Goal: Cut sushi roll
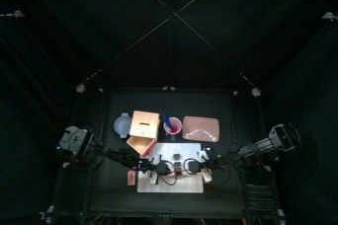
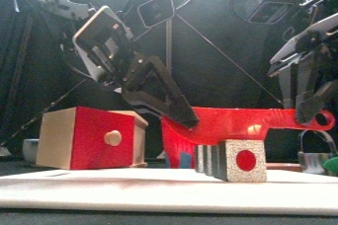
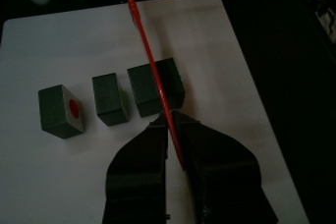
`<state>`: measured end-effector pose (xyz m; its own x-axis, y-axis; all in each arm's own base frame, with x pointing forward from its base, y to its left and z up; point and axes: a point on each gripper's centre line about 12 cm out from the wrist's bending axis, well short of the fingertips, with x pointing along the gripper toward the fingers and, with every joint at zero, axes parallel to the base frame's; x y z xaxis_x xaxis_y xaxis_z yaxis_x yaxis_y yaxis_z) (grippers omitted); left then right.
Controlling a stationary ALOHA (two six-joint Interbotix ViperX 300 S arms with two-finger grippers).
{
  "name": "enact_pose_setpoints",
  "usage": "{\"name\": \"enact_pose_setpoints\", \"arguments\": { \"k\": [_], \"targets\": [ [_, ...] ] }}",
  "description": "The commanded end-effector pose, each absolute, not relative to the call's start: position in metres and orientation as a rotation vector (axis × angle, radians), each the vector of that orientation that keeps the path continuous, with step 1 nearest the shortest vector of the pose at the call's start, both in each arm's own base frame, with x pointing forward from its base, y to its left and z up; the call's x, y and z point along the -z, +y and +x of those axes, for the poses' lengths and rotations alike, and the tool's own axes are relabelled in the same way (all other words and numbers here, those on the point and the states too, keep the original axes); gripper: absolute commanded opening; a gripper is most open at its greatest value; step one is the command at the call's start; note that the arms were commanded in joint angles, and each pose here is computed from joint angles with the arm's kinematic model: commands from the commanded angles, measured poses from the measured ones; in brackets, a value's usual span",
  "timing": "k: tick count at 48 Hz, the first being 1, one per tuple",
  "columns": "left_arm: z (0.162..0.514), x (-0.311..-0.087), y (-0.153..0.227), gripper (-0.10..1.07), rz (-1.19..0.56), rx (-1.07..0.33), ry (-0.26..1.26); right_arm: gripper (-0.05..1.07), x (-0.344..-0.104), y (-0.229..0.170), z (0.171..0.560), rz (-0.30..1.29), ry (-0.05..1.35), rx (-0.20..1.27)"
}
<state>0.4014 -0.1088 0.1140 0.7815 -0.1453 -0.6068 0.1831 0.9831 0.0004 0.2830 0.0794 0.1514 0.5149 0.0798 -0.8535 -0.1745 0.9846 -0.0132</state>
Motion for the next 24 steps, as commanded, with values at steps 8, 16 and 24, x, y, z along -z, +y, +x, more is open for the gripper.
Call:
{"name": "enact_pose_setpoints", "arguments": {
  "k": [8, 16, 24],
  "targets": [
    [0.394, -0.100, -0.118, 0.49, 0.075, 0.206, 0.701, 0.41, -0.138, 0.085, 0.280, -0.047, 1.080, -0.146],
    [0.392, -0.090, -0.130, 0.49, 0.063, 0.224, 0.740, 0.41, -0.129, 0.095, 0.279, -0.026, 1.115, -0.160],
    [0.389, -0.085, -0.132, 0.49, 0.046, 0.218, 0.759, 0.41, -0.122, 0.097, 0.281, -0.026, 1.135, -0.158]
  ]
}}
